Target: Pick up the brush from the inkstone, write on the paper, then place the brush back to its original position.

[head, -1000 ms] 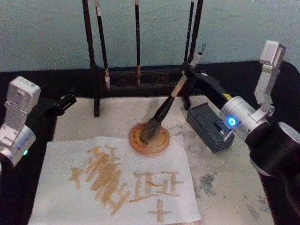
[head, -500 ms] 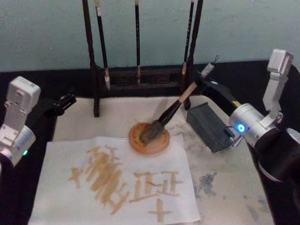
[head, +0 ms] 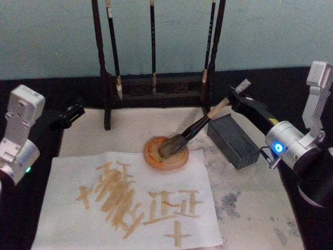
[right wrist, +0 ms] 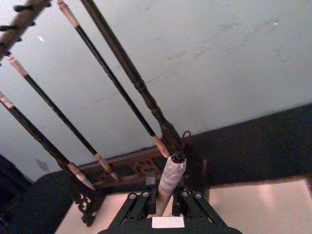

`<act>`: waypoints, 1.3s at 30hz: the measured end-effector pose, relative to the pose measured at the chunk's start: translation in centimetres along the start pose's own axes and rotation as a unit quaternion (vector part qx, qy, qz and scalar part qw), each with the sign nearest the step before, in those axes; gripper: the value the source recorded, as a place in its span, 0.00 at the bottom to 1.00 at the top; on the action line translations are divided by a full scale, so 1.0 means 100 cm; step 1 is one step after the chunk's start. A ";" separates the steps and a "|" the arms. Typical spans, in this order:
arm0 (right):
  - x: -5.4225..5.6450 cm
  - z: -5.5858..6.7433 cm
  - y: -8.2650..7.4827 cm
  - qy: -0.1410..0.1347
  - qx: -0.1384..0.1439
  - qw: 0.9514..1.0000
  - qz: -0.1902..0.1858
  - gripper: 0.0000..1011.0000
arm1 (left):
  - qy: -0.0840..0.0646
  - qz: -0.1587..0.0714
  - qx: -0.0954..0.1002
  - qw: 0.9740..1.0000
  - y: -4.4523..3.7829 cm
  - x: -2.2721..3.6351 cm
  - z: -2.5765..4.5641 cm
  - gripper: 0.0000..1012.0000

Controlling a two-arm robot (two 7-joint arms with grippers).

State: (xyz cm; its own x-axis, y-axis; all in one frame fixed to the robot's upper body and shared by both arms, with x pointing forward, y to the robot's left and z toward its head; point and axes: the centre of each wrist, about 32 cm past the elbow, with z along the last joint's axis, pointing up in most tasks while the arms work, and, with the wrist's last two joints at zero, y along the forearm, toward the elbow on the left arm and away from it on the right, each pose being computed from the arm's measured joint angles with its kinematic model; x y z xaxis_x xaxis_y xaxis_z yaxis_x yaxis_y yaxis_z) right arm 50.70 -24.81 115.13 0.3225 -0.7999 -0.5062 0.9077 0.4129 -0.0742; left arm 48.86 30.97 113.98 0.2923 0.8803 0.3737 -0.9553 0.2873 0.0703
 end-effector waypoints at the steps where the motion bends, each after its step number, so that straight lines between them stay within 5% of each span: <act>1: 0.001 0.000 0.000 0.000 -0.001 1.000 -0.002 0.20 | 0.000 0.000 0.000 1.000 0.0000 0.0000 0.0000 0.99; 21: 0.021 -0.013 -0.004 0.001 -0.050 0.997 -0.052 0.20 | 0.000 0.000 0.000 1.000 0.0000 0.0000 0.0000 0.99; 39: 0.024 -0.013 -0.002 0.002 -0.071 0.995 -0.064 0.20 | 0.000 0.000 0.000 1.000 0.0000 0.0000 0.0000 0.99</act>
State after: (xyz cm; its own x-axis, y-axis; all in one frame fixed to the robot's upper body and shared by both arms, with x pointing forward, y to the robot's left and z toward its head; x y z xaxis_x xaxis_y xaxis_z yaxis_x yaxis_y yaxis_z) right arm 50.90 -26.23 112.79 0.2055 -0.8485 -0.4877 0.8945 0.3650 -0.2580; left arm 48.86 30.97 113.98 0.2923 0.8803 0.3737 -0.9552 0.2873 0.0703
